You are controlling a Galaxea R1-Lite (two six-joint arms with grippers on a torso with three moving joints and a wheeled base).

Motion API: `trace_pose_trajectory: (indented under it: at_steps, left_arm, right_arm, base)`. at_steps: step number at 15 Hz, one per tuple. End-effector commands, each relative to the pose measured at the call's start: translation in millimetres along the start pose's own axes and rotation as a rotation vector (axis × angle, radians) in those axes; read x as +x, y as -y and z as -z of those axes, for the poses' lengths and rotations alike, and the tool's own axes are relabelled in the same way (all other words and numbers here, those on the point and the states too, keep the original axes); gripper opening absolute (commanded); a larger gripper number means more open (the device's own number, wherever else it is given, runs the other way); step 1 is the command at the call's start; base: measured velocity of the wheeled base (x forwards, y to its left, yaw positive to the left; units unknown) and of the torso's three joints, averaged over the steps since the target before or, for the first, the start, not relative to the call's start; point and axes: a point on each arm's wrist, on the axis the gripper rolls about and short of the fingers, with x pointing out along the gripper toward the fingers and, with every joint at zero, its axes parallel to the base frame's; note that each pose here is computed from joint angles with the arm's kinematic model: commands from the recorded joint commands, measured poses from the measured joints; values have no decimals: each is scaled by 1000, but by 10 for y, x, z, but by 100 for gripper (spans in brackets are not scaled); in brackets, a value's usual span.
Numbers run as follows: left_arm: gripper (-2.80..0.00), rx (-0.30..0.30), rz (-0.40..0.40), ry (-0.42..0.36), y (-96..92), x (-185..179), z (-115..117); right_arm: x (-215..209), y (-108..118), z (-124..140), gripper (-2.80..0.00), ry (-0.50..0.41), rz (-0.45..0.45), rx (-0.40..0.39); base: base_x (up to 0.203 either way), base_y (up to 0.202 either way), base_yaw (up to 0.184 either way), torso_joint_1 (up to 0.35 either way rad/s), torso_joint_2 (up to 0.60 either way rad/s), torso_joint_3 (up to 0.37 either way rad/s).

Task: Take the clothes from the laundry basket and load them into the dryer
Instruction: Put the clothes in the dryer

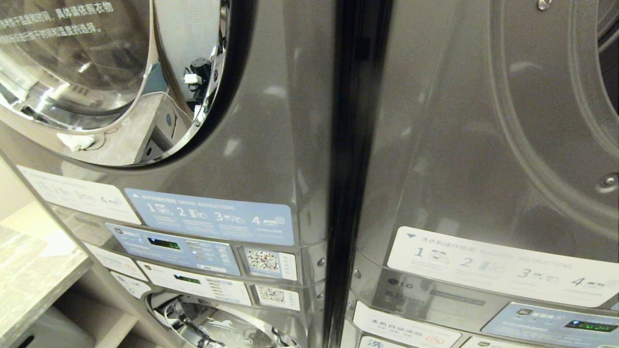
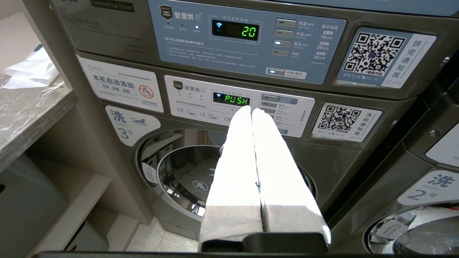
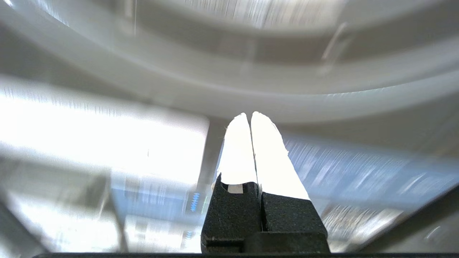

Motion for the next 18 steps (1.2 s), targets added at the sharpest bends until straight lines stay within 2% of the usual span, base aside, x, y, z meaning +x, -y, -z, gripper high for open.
trace_pose_trajectory:
  at_steps: [1, 3, 5, 7, 10, 12, 14, 16, 18]
  left_arm:
    - [-280, 0, -1, -1, 0, 1, 4]
    - [-280, 0, 1, -1, 0, 1, 4]
    - [-280, 0, -1, -1, 0, 1, 4]
    - [-280, 0, -1, -1, 0, 1, 4]
    - [-280, 0, -1, -1, 0, 1, 4]
    - [-280, 0, -1, -1, 0, 1, 4]
    - [-280, 0, -1, -1, 0, 1, 4]
    - [-280, 0, -1, -1, 0, 1, 4]
    - [-280, 0, 1, -1, 0, 1, 4]
  right_arm:
    - [-43, -80, 490, -280, -74, -25, -2]
    - [29, -155, 848, -280, -159, -71, -5]
    - [75, -218, 1166, -280, -190, -99, -2]
    - [85, -241, 1269, -280, -182, -115, 41]
    - [40, -264, 1418, -280, -343, -141, 77]
    - [32, -263, 1410, -280, -319, -168, 69]
    - [8, -255, 1410, -280, -270, -264, 39]
    - [-25, -250, 1411, -280, -229, -253, 34]
    - [-129, -237, 1423, -280, -91, -241, 39]
  base:
    - [0, 0, 0, 0, 0, 0]
    - [0, 0, 0, 0, 0, 0]
    - [0, 0, 0, 0, 0, 0]
    - [0, 0, 0, 0, 0, 0]
    - [0, 0, 0, 0, 0, 0]
    - [0, 0, 0, 0, 0, 0]
    - [0, 0, 0, 0, 0, 0]
    - [0, 0, 0, 0, 0, 0]
    - [0, 0, 0, 0, 0, 0]
